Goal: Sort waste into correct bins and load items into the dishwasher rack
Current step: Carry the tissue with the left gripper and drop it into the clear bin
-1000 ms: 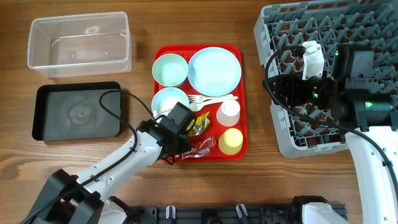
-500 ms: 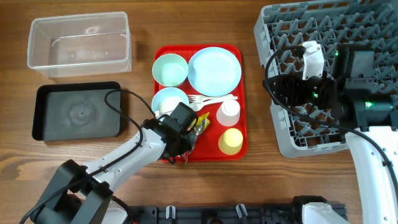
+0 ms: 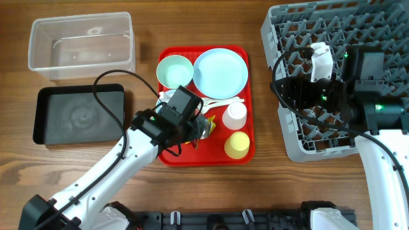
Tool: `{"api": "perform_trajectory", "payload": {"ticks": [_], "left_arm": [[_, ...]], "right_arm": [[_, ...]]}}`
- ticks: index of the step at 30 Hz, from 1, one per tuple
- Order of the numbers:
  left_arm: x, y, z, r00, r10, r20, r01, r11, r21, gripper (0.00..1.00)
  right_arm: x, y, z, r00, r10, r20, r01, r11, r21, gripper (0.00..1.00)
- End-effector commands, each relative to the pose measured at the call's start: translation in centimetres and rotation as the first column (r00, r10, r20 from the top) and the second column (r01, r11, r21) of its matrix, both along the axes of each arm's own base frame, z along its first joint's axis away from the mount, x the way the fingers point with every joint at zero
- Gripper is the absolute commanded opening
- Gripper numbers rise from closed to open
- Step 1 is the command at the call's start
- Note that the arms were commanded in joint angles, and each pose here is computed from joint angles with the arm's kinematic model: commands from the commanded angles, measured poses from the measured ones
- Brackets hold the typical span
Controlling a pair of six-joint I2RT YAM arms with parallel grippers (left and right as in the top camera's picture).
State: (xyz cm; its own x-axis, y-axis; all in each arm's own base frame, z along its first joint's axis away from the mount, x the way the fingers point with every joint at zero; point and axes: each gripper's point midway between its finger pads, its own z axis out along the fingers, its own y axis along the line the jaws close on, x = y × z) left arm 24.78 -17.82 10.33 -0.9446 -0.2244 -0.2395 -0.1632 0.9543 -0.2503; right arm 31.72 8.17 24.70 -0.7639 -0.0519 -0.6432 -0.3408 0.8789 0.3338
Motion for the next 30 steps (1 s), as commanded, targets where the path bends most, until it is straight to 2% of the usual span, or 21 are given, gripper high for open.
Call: {"api": "perform_trajectory", "payload": {"ticks": [1, 4, 8, 12, 16, 23, 25, 27, 30], "left_arm": [[1.9, 2.1, 1.6, 0.996, 0.062, 0.061, -0.062, 0.998, 0.004, 0.04], [4.6, 4.9, 3.9, 0.978, 0.171, 0.122, -0.169, 0.985, -0.033, 0.04], [10.0, 10.1, 8.4, 0.929, 0.237, 0.283, -0.224, 0.972, -0.076, 0.04], [14.4, 16.2, 12.8, 0.827, 0.282, 0.486, -0.285, 0.956, -0.069, 0.04], [18.1, 21.3, 15.5, 0.714, 0.247, 0.655, -0.318, 0.948, -0.01, 0.04], [23.6, 26.2, 12.0, 0.638, 0.294, 0.712, -0.46, 0.887, 0.046, 0.04], [25.6, 26.9, 9.4, 0.626, 0.304, 0.718, -0.486, 0.872, 0.054, 0.1], [26.5, 27.3, 7.7, 0.629, 0.311, 0.713, -0.498, 0.865, 0.062, 0.15], [27.1, 28.0, 5.4, 0.638, 0.321, 0.7, -0.523, 0.848, 0.088, 0.28]], "right_arm": [[0.5, -0.2, 0.1, 1.0, -0.001, 0.004, 0.001, 1.0, -0.011, 0.88], [0.7, -0.2, -0.2, 1.0, -0.001, -0.006, 0.001, 1.0, -0.011, 0.87], [0.9, -0.2, -0.6, 1.0, -0.001, -0.019, 0.001, 1.0, -0.01, 0.87], [1.0, -0.2, -1.0, 0.999, -0.001, -0.033, 0.001, 1.0, -0.01, 0.87], [0.8, -0.2, -1.2, 0.999, -0.001, -0.044, 0.001, 1.0, -0.011, 0.88], [0.6, -0.2, -1.4, 0.998, -0.001, -0.058, 0.0, 1.0, -0.011, 0.87], [0.4, -0.2, -1.6, 0.998, 0.001, -0.07, -0.002, 1.0, -0.012, 0.88], [0.1, -0.2, -1.8, 0.996, 0.001, -0.087, -0.002, 1.0, -0.012, 0.87], [-0.4, -0.2, -2.1, 0.994, 0.005, -0.107, -0.006, 1.0, -0.015, 0.88]]}}
